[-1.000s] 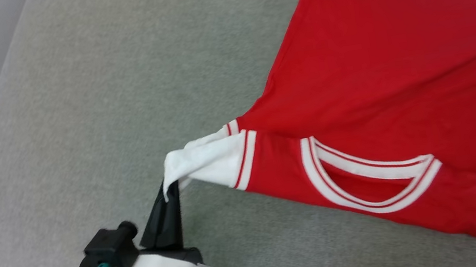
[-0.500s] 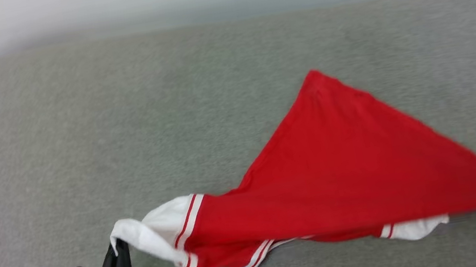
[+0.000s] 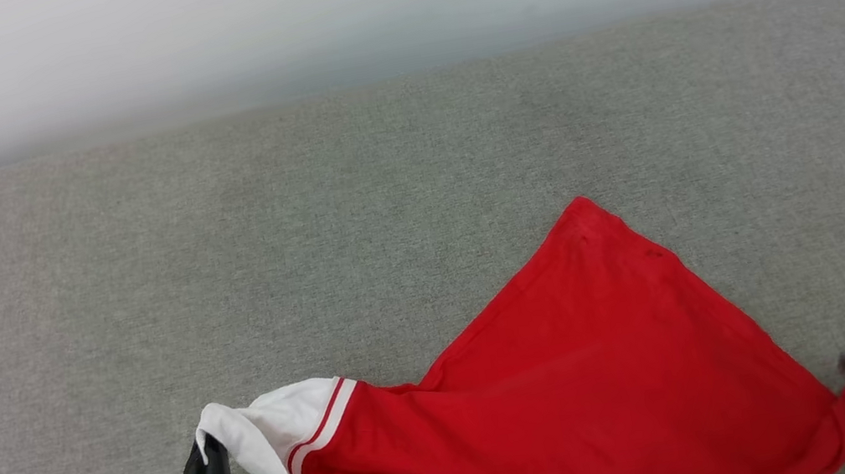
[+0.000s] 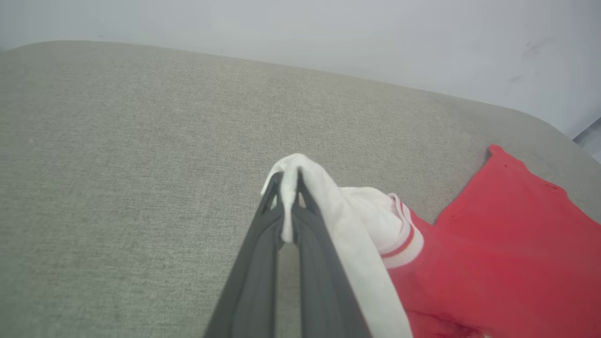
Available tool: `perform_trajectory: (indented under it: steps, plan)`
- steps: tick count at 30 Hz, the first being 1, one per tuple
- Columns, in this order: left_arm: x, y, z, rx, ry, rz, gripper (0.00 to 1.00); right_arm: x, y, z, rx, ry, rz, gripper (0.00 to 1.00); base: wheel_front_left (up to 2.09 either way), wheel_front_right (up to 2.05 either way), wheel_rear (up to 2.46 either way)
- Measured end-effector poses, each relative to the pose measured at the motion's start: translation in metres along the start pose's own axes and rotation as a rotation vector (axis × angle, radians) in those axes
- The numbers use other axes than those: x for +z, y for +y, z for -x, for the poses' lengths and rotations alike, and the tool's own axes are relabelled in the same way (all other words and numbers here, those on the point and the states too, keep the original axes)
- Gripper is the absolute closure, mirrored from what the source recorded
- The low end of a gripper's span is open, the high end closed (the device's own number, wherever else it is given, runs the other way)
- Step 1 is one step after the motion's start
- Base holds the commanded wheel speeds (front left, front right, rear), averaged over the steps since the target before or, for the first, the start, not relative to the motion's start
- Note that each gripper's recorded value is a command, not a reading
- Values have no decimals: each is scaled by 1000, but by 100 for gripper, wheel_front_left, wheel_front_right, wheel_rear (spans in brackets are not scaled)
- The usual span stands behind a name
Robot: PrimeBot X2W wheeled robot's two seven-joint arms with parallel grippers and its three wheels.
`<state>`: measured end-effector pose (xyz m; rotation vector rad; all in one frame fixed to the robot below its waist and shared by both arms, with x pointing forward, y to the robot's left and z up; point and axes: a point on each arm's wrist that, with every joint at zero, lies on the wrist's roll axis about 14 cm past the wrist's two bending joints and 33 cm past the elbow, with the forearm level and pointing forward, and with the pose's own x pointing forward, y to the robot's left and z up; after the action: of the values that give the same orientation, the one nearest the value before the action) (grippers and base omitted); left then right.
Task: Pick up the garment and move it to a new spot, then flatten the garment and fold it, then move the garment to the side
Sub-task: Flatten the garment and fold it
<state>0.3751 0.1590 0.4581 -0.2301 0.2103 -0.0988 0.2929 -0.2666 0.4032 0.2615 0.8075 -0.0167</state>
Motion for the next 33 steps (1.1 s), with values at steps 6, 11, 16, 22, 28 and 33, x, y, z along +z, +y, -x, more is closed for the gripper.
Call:
perform_trajectory:
  steps: [6, 11, 16, 22, 28, 33]
  plan:
    - [8, -6, -6, -17, -25, 5, 100, 116, 21, -7, 57, -505, -5, 0, 0, 0, 0]
    - [18, -11, -16, -34, -58, 7, 100, 137, 44, -48, 124, -374, 88, 0, 0, 0, 0]
    - [21, -14, -25, -44, -77, 4, 100, 139, 68, -89, 167, -103, 221, 0, 0, 0, 0]
    - [23, -16, -36, -51, -96, 3, 100, 141, 106, -129, 216, 107, 339, 0, 0, 0, 0]
    - [14, -8, -54, -46, -76, -10, 100, 120, 129, -172, 251, 266, 393, 0, 0, 0, 0]
    - [3, 1, -60, -22, -53, -14, 100, 97, 134, -191, 260, 395, 415, 16, 0, 0, 0]
